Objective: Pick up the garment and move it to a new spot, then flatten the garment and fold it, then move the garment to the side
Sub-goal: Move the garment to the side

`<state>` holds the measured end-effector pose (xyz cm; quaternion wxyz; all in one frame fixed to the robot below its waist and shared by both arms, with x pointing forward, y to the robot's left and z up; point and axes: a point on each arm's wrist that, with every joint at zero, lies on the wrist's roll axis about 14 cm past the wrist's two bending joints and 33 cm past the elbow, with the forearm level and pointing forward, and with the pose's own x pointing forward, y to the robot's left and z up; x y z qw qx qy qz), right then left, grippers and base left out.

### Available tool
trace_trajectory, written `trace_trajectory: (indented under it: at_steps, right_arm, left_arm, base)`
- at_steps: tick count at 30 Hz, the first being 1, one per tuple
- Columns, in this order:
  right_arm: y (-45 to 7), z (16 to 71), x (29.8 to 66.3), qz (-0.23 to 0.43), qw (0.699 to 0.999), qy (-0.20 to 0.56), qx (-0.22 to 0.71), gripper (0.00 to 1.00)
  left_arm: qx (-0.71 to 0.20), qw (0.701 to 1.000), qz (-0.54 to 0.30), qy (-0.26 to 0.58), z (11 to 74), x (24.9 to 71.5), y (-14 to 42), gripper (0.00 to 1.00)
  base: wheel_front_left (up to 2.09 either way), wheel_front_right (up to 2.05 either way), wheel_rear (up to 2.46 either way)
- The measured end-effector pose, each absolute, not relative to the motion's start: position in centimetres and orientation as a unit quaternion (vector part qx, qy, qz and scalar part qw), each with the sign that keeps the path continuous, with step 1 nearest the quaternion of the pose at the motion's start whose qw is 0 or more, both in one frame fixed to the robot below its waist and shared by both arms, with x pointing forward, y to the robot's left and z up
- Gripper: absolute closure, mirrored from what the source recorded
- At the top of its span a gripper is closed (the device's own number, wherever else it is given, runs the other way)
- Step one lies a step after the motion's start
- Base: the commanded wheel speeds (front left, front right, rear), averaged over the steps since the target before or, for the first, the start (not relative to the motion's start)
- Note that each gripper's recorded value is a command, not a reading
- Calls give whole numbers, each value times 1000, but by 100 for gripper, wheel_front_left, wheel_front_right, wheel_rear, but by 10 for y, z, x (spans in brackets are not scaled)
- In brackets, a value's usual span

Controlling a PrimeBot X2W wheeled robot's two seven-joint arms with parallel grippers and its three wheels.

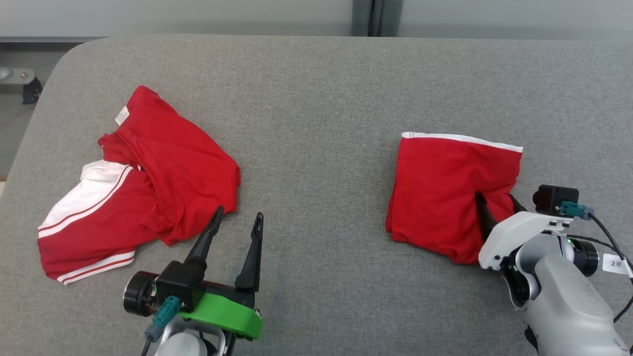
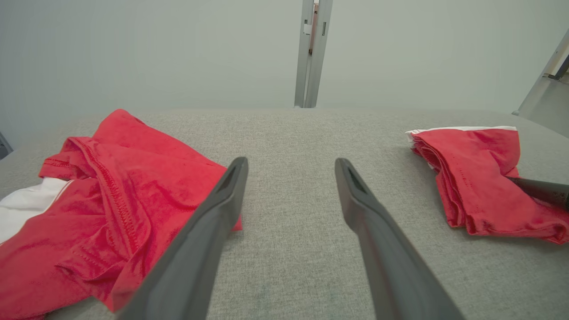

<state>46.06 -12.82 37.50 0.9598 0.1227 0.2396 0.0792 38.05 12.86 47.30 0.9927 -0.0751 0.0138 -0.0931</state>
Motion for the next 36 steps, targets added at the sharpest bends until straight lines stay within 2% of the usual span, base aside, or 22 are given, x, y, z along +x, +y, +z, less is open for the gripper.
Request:
trace_trajectory:
  at_steps: [1,2,7,15,27,36]
  right_arm:
    - [-126,375,460,85,960,240,117,91]
    - [-125,377,460,92,961,237,109,100]
    - [-132,389,459,113,971,206,48,100]
    - [-176,413,462,108,978,174,-46,100]
    - [-298,435,473,48,960,193,-195,100]
    - [-384,436,488,-20,940,227,-255,100]
  left_arm:
    - [-75,993,-94,13,474,381,128,0]
    - [-75,992,-96,12,475,381,127,0]
    - [-74,991,-111,3,480,382,118,0]
    - [-81,984,-159,-16,493,389,87,0]
    - [-79,963,-255,-48,507,426,24,0]
    - [-87,953,-289,-37,486,454,-1,0]
  base:
    - [0,0,0]
    - [0,0,0]
    - [0,0,0]
    - [0,0,0]
    - [0,0,0]
    - [0,0,0]
